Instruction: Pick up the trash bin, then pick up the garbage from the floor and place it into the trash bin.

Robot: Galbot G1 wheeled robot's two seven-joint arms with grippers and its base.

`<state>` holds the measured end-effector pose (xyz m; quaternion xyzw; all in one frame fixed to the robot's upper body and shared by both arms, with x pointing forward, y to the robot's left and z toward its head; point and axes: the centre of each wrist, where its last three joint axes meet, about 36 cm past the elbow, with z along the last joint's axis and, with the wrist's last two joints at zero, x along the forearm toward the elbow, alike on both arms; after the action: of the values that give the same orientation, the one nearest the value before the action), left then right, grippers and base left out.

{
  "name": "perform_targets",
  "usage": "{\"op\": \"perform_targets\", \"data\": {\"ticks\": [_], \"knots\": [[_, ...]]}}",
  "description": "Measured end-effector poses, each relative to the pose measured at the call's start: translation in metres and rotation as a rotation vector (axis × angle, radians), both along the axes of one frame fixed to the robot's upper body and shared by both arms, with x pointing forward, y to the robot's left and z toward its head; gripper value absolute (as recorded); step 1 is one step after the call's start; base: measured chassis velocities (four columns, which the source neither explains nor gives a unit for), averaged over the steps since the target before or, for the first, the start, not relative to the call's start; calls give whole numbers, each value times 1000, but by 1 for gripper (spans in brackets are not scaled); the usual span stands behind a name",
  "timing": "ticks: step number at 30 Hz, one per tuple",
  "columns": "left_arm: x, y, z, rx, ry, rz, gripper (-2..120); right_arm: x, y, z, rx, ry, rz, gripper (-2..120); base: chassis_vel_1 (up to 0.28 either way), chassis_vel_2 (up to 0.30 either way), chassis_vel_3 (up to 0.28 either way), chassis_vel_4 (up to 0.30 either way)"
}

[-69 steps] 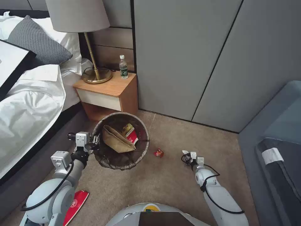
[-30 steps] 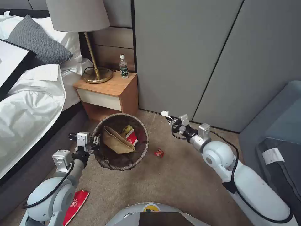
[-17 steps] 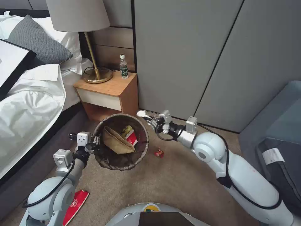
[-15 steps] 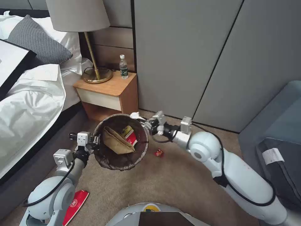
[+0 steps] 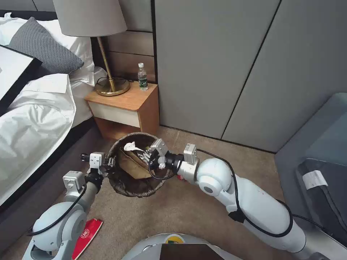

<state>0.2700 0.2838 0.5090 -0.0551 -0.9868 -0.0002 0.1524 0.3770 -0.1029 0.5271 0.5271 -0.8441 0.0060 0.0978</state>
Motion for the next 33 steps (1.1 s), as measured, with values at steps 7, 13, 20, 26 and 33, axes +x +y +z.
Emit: {"op": "perform_targets", "data": {"ticks": [7, 13, 20, 26, 33], "knots": [[1, -1, 0, -1, 1, -1, 2, 0, 8, -6, -37, 3, -8, 2, 0, 0, 0, 0], [1, -1, 0, -2, 2, 1, 2, 1, 8, -7, -50, -11, -19, 25, 0, 0, 0, 0], [1, -1, 0, -3, 1, 0, 2, 1, 7, -6, -51, -24, -25, 49, 0, 0, 0, 0], [0, -2, 1, -4, -2, 0, 2, 1, 7, -6, -47, -34, -26, 70, 0, 0, 0, 0], [0, -3, 1, -5, -6, 1, 2, 1, 6, -7, -43, -43, -31, 94, 0, 0, 0, 0]]}}
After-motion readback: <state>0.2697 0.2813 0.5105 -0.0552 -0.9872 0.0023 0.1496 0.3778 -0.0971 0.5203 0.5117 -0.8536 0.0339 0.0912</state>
